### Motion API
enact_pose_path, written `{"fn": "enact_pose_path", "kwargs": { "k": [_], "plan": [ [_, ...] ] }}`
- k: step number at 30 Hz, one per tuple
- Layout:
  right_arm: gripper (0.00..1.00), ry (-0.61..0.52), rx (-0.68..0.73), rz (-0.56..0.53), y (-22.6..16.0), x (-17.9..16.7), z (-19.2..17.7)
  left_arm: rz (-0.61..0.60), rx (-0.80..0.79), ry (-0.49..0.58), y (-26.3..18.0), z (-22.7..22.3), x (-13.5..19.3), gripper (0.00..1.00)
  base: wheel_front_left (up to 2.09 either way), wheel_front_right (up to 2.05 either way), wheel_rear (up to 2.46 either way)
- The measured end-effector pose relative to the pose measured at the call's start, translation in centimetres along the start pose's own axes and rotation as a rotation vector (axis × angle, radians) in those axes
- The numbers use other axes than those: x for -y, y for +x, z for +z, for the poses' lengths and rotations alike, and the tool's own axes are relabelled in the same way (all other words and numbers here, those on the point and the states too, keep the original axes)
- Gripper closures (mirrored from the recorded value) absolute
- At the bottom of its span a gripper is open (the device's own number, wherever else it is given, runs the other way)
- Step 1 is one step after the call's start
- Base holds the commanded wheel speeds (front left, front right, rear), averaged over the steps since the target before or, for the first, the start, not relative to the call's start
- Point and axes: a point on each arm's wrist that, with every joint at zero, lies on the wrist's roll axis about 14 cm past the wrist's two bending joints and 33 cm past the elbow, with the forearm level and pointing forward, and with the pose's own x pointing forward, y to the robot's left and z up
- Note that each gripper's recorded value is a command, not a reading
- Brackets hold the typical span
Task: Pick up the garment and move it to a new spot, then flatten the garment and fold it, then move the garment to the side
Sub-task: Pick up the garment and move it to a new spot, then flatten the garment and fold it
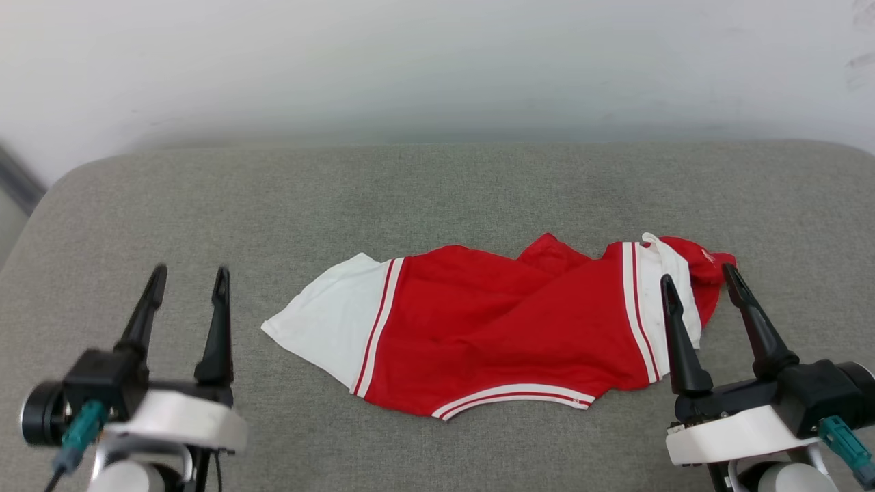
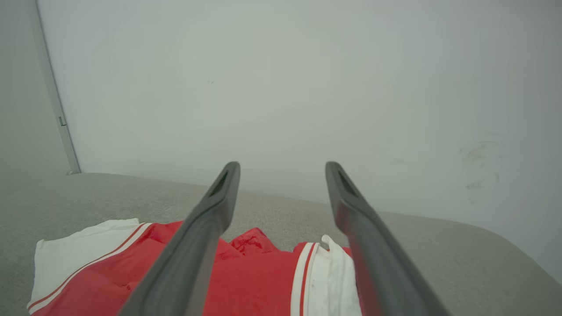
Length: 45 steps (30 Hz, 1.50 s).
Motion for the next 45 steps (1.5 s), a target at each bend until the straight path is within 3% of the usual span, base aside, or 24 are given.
{"fn": "enact_pose_path", "kwargs": {
  "k": [8, 17, 28, 35, 45],
  "plan": [
    [0.0, 0.003, 0.004, 0.011, -0.4, -0.5, 0.3, 0.016, -0.064, -0.081, -4.0, -2.4, 1.5, 0.0, 0.0, 0.0, 0.0],
    [0.0, 0.002, -0.006, 0.012, -0.7, -0.5, 0.0, -0.067, -0.134, -0.111, -4.5, -4.9, 3.7, 0.0, 0.0, 0.0, 0.0],
    [0.0, -0.01, -0.061, -0.006, -0.2, 0.3, -2.1, -0.494, -0.486, -0.128, -3.1, -9.0, 14.8, 0.0, 0.0, 0.0, 0.0],
    [0.0, -0.031, -0.106, -0.022, 0.4, 1.2, -4.0, -0.719, -0.685, -0.054, -2.3, -11.5, 20.8, 0.0, 0.0, 0.0, 0.0],
    [0.0, -0.057, -0.164, -0.066, 0.7, 3.2, -6.3, -0.909, -0.974, 0.025, -3.5, -17.8, 24.5, 0.0, 0.0, 0.0, 0.0]
  ]
}}
